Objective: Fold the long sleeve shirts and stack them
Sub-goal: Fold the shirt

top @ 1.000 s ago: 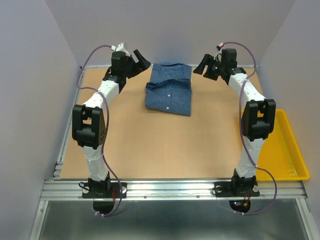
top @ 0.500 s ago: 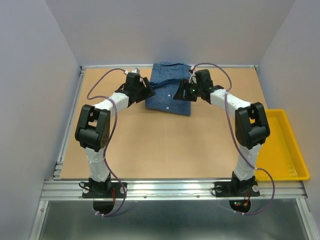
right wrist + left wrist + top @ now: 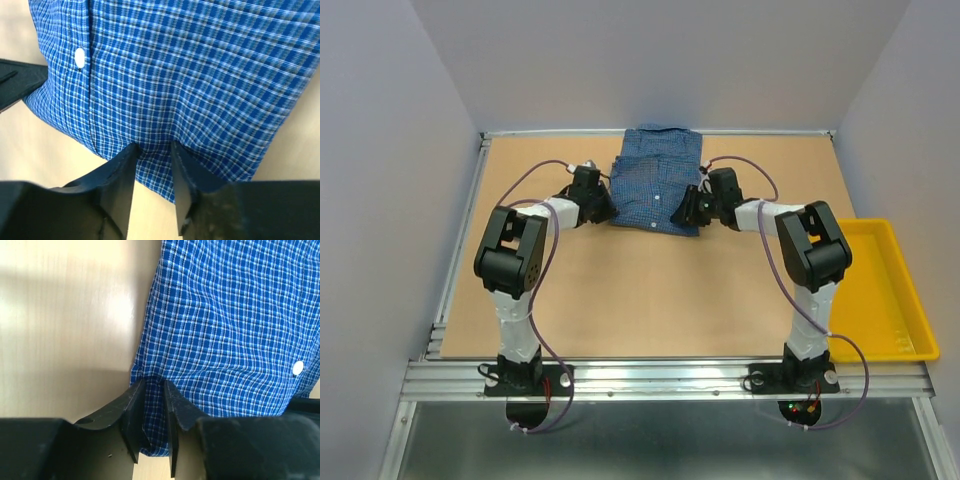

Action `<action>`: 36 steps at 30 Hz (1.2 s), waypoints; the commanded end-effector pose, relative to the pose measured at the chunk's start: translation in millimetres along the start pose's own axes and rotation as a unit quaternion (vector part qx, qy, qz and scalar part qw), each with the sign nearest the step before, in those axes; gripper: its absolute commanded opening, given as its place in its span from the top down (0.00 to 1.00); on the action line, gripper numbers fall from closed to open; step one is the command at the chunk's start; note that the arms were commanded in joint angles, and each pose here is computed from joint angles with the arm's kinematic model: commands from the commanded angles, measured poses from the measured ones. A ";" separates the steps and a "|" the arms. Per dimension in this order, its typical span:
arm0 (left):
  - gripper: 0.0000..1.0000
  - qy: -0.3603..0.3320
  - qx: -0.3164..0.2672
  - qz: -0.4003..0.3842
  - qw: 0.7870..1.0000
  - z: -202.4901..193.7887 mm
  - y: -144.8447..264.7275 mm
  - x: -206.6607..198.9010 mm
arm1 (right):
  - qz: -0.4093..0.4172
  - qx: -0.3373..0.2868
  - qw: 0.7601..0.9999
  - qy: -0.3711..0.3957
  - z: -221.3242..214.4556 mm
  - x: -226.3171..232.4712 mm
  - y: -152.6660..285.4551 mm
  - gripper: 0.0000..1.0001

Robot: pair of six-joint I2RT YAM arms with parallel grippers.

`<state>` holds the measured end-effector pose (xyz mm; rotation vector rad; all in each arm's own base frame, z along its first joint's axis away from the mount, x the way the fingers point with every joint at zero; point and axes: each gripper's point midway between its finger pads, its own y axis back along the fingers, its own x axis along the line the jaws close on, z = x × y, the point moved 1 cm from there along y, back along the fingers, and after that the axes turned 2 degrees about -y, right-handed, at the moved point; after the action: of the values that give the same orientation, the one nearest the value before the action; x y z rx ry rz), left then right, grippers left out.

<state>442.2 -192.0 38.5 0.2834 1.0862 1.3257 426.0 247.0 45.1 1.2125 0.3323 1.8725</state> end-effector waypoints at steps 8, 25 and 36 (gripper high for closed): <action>0.67 0.018 0.044 0.049 0.998 -71.3 42.6 34.4 | -0.006 0.065 0.995 -0.070 -79.1 -14.7 30.7 0.70; 0.23 -0.002 -0.077 -0.126 0.989 -54.5 188.0 -52.8 | 0.124 -0.020 0.992 -0.012 -48.9 91.6 141.6 0.51; 0.52 -0.003 0.009 -0.178 0.984 -112.1 129.9 -65.5 | 0.194 -0.025 0.977 -0.085 -78.2 77.0 104.5 0.52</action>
<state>293.5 -247.4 135.3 0.0722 1.0364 1.0455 302.2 254.9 130.4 1.4150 0.0230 2.0474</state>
